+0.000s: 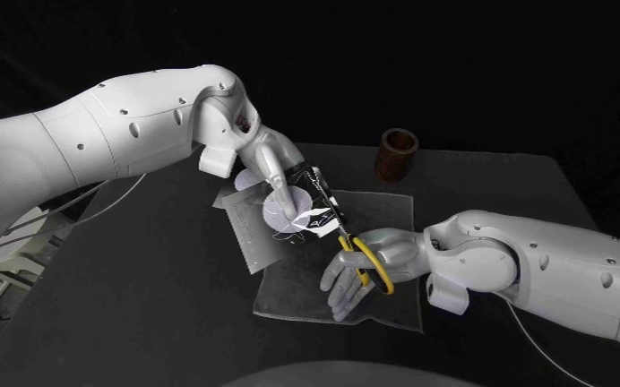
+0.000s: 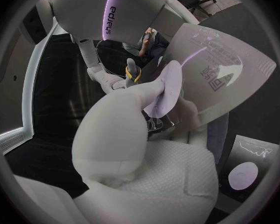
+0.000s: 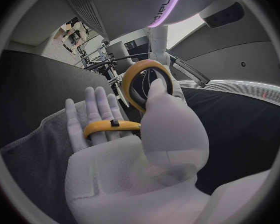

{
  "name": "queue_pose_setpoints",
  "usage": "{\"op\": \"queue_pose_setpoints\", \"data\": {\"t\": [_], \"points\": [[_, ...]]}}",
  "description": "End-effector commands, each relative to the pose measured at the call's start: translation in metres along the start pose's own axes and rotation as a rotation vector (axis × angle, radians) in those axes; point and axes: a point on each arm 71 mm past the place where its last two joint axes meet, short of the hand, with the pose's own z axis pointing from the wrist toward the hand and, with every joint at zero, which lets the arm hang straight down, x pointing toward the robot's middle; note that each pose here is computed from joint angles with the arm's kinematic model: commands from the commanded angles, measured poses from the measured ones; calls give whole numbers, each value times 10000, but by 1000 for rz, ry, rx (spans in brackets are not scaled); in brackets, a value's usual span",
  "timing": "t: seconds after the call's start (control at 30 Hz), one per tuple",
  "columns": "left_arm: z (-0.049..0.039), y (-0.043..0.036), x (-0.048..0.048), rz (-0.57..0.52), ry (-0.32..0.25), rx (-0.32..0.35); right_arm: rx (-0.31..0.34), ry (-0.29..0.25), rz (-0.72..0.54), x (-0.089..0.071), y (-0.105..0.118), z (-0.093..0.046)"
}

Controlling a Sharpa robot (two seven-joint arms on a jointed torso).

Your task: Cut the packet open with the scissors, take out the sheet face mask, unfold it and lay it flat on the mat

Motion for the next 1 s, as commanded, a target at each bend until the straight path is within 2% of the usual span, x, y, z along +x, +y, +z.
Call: {"op": "queue_pose_setpoints", "data": {"t": [0.03,0.3,1.0], "points": [[1,-33,151,121,207,15,-15,15,-8,4,32,5],[-9,-15,156,122,210,7,-13,0,-8,-32,29,-30],[29,-53,193,145,231,-11,-22,-19,-14,-57,73,-24]]}}
